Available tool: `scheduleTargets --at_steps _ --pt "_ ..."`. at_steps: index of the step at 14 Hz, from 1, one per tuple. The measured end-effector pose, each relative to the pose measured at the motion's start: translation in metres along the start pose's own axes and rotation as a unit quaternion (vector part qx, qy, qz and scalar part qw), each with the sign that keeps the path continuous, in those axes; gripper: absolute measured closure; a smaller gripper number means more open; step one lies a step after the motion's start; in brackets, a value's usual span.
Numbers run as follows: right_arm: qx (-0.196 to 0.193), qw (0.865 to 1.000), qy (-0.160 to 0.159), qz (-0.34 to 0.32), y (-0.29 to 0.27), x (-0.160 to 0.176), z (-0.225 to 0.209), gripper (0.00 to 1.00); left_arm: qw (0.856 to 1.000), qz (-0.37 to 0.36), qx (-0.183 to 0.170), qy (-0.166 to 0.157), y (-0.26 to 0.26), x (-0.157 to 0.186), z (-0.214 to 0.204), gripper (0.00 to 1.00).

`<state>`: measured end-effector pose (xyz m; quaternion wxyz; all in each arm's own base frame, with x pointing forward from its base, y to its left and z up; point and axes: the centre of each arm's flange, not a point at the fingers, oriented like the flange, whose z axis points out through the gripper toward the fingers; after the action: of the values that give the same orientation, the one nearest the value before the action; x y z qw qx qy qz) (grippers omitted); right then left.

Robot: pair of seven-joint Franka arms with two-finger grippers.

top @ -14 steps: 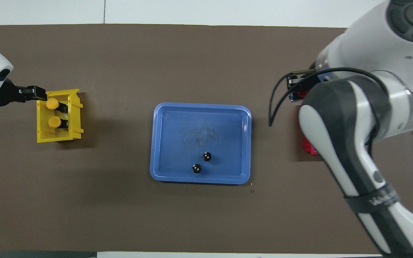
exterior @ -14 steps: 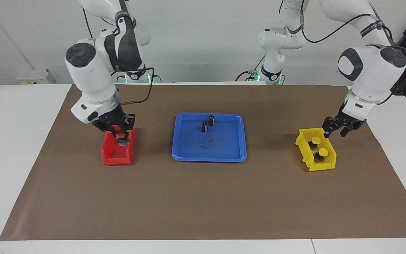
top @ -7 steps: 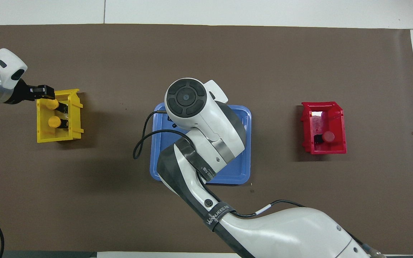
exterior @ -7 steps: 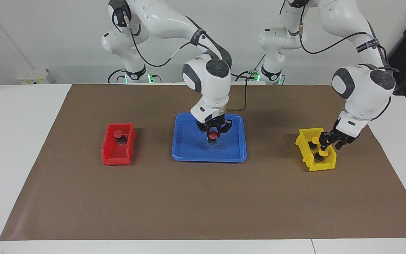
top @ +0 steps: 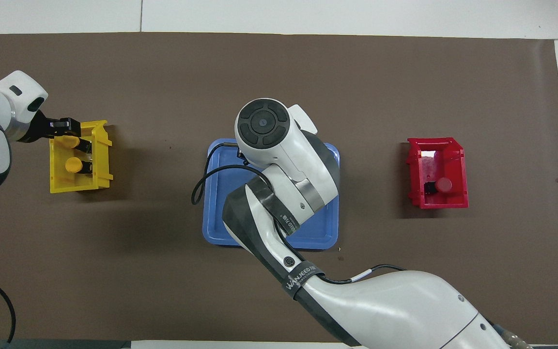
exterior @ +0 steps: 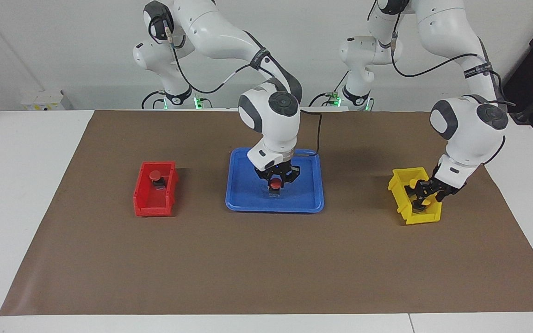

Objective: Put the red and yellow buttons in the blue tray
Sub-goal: 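Place the red button in the tray while the left gripper grasps a yellow button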

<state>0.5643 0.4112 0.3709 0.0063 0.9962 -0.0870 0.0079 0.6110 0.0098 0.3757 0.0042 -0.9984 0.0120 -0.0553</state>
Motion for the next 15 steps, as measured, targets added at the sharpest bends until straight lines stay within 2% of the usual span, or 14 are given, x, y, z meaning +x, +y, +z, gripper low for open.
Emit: scheduleTargets --at_steps 3,4,5,6,8,10,11,13,15 --pt "-0.001 1.000 -0.002 0.000 0.006 -0.006 0.014 0.58 1.000 0.000 0.000 0.001 0.000 -0.003 0.005 0.37" --pt "-0.002 1.000 -0.002 0.000 0.008 -0.008 0.016 0.58 1.000 0.000 0.000 0.001 0.000 -0.003 0.005 0.43" --pt "-0.004 1.000 -0.004 0.000 0.010 -0.009 0.018 0.58 1.000 0.000 0.000 0.001 0.000 -0.003 0.005 0.58" --pt "-0.005 1.000 -0.005 0.000 0.012 -0.011 0.018 0.50 1.000 0.000 0.000 0.002 0.000 -0.002 0.005 0.59" --pt "-0.003 1.000 -0.003 0.001 0.013 -0.011 0.012 0.29 1.000 -0.001 0.000 0.004 -0.001 -0.002 0.004 0.59" --pt "0.003 1.000 0.004 0.006 0.023 -0.002 -0.013 0.06 1.000 -0.001 0.001 0.010 -0.001 0.002 -0.002 0.59" --pt "0.003 1.000 0.005 0.001 0.039 0.009 -0.035 0.00 1.000 -0.001 0.000 0.010 0.000 0.006 -0.009 0.59" --pt "-0.001 1.000 -0.001 -0.031 0.103 0.038 -0.087 0.02 1.000 -0.004 -0.002 -0.004 0.003 0.016 -0.039 0.59" --pt "-0.004 0.998 -0.011 -0.058 0.193 0.057 -0.126 0.02 1.000 -0.021 0.001 -0.002 0.017 0.030 -0.091 0.59"
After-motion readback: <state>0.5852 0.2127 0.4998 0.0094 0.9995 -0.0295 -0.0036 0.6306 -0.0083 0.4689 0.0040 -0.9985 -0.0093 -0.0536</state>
